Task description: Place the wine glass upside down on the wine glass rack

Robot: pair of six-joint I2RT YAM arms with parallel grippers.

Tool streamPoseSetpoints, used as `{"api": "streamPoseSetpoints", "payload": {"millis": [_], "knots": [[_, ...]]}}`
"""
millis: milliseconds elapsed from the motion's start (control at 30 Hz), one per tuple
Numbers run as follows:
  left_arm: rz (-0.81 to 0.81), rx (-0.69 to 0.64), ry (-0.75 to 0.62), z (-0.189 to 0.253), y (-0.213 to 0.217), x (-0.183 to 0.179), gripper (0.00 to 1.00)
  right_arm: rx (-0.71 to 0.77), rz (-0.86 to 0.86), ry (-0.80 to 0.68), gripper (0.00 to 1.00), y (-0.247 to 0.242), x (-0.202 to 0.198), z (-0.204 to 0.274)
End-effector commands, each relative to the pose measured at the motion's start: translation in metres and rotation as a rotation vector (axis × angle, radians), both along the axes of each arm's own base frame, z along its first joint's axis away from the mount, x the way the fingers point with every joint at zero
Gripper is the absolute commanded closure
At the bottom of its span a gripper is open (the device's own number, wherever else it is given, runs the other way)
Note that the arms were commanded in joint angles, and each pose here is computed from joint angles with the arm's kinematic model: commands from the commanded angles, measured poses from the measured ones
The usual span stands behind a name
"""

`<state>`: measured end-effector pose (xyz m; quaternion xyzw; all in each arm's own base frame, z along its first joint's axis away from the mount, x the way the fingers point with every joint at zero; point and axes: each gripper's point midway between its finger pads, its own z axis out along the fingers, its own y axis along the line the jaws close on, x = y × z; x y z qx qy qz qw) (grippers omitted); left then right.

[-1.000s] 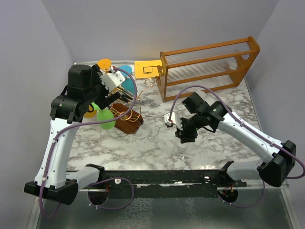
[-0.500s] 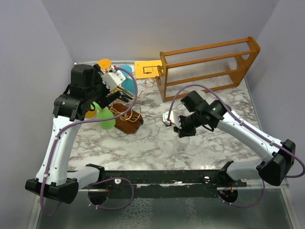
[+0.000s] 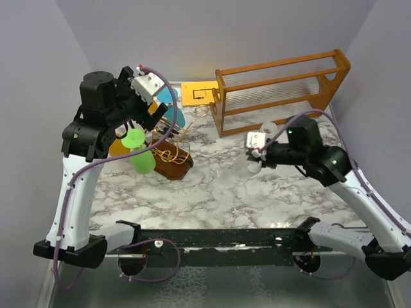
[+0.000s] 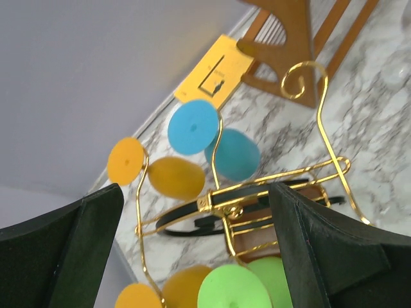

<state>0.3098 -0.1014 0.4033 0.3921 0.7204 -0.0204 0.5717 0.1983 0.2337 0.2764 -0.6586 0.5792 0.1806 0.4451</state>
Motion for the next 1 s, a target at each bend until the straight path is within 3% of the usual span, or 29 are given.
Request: {"api": "streamPoseSetpoints", "payload": {"millis": [0,233,400,567,967], "knots": [[-0.123,-0.223,-0.020,0.042,-0.034,-0.004,0.02,0.235,-0.157,-0.101,0.99,-0.026,0.025,0.053],[-0.177,-0.426,0.049,0.059,-0.060,0.005,0.06,0.396,-0.303,-0.165,0.99,-0.064,0.027,0.114],[-0.223,-0.599,0.108,0.075,-0.079,0.007,0.17,0.450,-0.377,-0.178,0.99,-0.064,0.050,0.158],[-0.287,-0.769,0.208,0.086,-0.098,0.004,0.22,0.561,-0.345,-0.201,0.99,-0.051,0.060,0.210],[-0.354,-0.965,0.452,0.068,-0.134,-0.003,0.23,0.699,-0.318,-0.102,0.99,-0.027,0.085,0.241]]}}
